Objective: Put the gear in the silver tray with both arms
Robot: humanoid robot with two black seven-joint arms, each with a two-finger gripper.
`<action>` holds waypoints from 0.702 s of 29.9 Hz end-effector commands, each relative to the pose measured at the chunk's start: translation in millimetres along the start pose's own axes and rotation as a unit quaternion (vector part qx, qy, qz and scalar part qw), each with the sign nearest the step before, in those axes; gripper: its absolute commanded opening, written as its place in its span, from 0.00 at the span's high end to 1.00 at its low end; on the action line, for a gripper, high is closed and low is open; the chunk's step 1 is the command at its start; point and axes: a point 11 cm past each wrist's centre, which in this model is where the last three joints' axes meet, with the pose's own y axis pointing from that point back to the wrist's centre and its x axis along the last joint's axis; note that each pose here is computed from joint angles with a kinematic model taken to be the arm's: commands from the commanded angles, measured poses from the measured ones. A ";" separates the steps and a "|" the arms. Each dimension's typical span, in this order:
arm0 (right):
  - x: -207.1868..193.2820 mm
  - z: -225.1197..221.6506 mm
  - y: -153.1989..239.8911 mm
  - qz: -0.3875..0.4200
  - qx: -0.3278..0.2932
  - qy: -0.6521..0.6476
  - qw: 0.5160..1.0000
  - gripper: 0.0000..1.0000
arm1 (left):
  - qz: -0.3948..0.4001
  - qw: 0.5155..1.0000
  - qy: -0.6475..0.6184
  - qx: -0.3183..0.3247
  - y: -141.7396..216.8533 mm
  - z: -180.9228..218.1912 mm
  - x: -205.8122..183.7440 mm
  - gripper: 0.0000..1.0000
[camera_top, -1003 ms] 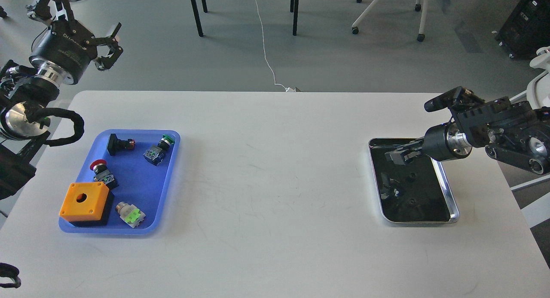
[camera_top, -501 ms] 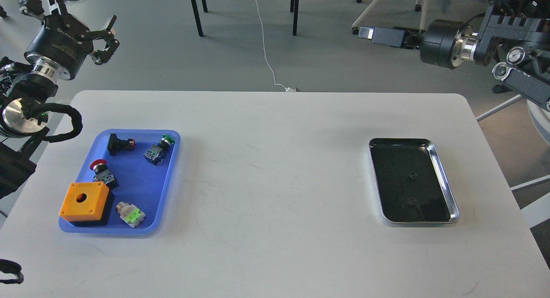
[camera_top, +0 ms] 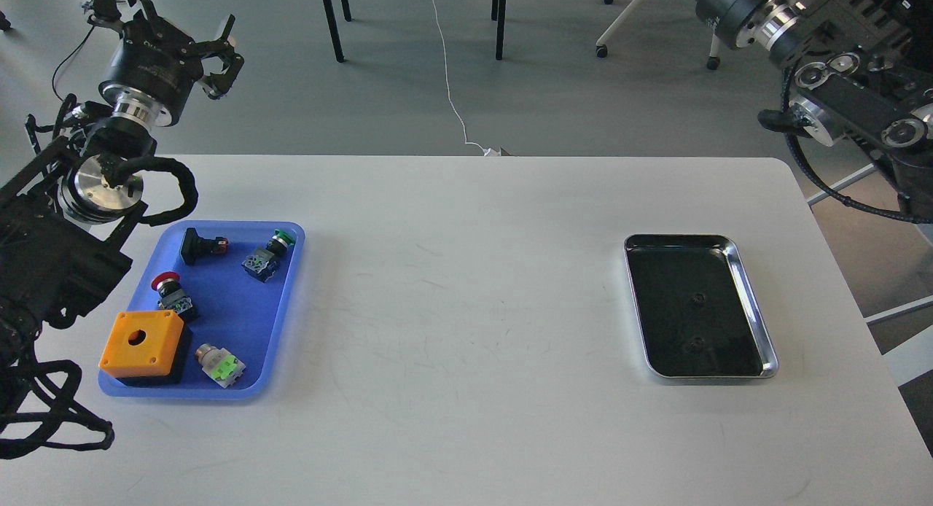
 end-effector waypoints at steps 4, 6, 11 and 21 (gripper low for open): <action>8.8 14.4 -12.3 0.091 -0.018 -0.122 0.988 0.01 | -0.004 0.999 0.052 0.009 -15.3 -34.0 -23.6 0.02; 17.4 18.2 -11.0 0.115 -0.024 -0.190 0.975 0.01 | -0.004 0.998 0.054 0.008 -15.3 -34.2 -23.6 0.02; 3.1 35.4 -6.2 0.149 -0.031 -0.346 0.926 0.01 | -0.012 0.996 0.091 0.010 -19.1 -52.7 -37.9 0.02; -4.8 66.9 22.6 0.158 0.005 -0.528 0.835 0.01 | -0.015 0.993 0.115 0.001 -19.6 -55.8 -41.6 0.02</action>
